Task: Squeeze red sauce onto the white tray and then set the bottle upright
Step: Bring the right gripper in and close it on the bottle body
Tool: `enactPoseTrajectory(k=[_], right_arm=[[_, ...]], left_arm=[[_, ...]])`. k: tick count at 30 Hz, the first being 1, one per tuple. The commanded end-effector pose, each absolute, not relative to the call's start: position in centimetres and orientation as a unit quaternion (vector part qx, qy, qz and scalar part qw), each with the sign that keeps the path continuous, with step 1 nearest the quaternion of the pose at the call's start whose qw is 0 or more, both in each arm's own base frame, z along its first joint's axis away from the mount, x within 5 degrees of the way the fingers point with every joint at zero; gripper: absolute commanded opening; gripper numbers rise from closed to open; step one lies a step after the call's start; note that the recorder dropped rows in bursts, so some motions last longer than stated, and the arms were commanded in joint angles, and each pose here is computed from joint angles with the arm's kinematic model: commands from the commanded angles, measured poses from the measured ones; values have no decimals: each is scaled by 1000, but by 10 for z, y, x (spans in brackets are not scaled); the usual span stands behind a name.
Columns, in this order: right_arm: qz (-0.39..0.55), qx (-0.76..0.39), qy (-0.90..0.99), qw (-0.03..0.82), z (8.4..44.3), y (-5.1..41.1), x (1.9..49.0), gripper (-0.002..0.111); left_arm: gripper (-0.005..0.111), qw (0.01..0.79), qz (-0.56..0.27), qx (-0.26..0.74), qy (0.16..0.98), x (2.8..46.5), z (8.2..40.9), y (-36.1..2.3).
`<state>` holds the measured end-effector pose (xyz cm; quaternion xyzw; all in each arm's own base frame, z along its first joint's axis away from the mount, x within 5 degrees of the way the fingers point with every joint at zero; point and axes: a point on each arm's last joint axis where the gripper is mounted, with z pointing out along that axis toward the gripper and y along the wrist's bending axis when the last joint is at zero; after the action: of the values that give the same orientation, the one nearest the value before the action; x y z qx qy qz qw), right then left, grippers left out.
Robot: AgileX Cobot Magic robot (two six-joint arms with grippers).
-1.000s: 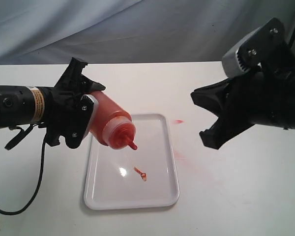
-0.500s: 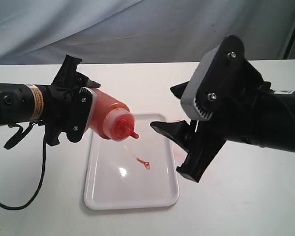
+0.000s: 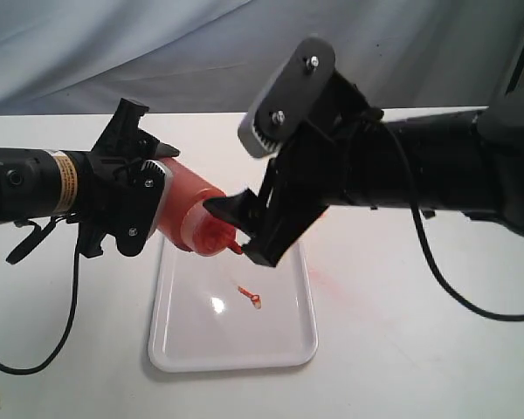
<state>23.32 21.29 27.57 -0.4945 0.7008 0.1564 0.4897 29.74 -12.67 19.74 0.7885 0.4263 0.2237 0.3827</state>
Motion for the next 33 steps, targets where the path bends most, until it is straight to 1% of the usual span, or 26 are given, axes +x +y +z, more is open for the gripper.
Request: enactPoseTrajectory(k=[1,8,17,20,24,26,31,33], right_arm=[[205,-478,698,492,288,227,241,82],[230,-479,714,456,266,247,258,82],[222,-484,727,433,245,255,270,82],[215,-484,730,432,242,255,271,78],[201,-492,729,432,239,254,273,67],[201,-492,730,430,237,254,274,64],[181,-518,721,424,231,254,275,65],[156,-537,713,423,226,253,277,69]], left_arm=[[0,409,217,779,422,298,205,-132],[0,414,214,779,420,298,206,-133],[0,414,214,779,420,298,206,-133],[0,414,214,779,420,298,206,-133],[0,420,211,778,417,298,206,-134],[0,424,209,778,415,298,207,-135],[0,424,209,778,415,298,207,-135],[0,424,208,777,416,298,207,-135]])
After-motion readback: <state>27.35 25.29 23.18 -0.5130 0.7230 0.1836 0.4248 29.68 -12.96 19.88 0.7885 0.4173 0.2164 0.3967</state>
